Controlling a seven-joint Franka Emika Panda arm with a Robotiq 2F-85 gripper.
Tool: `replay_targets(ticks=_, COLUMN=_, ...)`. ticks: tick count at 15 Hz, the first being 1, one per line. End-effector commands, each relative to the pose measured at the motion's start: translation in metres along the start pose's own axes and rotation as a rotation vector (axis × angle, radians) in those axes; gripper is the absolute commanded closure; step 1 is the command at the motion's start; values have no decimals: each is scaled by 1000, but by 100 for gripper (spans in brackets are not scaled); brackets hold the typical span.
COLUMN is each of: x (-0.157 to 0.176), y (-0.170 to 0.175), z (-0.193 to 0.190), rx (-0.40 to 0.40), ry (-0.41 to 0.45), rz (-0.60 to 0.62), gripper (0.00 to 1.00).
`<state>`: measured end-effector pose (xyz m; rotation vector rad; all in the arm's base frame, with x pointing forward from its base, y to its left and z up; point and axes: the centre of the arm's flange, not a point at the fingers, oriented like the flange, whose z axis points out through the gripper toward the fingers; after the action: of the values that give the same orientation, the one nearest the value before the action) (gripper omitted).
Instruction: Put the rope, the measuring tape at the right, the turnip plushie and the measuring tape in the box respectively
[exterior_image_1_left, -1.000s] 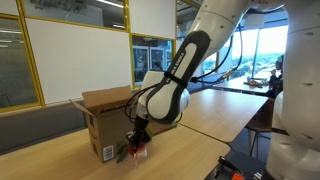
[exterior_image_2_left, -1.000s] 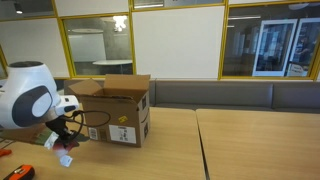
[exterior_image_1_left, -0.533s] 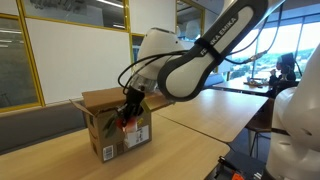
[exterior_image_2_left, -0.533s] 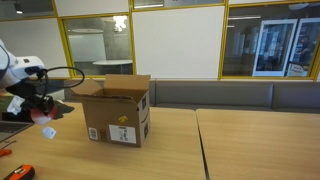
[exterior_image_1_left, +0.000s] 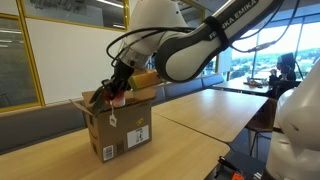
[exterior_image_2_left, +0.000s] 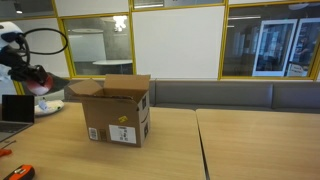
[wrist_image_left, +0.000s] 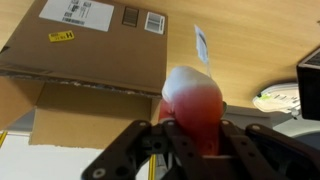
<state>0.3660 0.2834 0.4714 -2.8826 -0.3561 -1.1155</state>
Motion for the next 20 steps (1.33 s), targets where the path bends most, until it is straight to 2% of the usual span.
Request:
replay_targets(ticks=1, x=23, y=10, z=16, rx=-45, ry=161, rz=7, gripper=86)
replay_targets(ticks=4, x=32, y=32, z=38, rx=-58, ry=282, rz=5, gripper=86)
replay_targets(ticks=7, x=49, y=55, z=58, rx=-66, ry=334, rz=21, gripper=86)
replay_targets(ticks=13, x=99, y=88, z=121, rx=-155, ry=295, rz=82, gripper=86)
replay_targets(ticks=20, x=97, y=141, z=191, rx=-227, ry=147, rz=170, gripper=86)
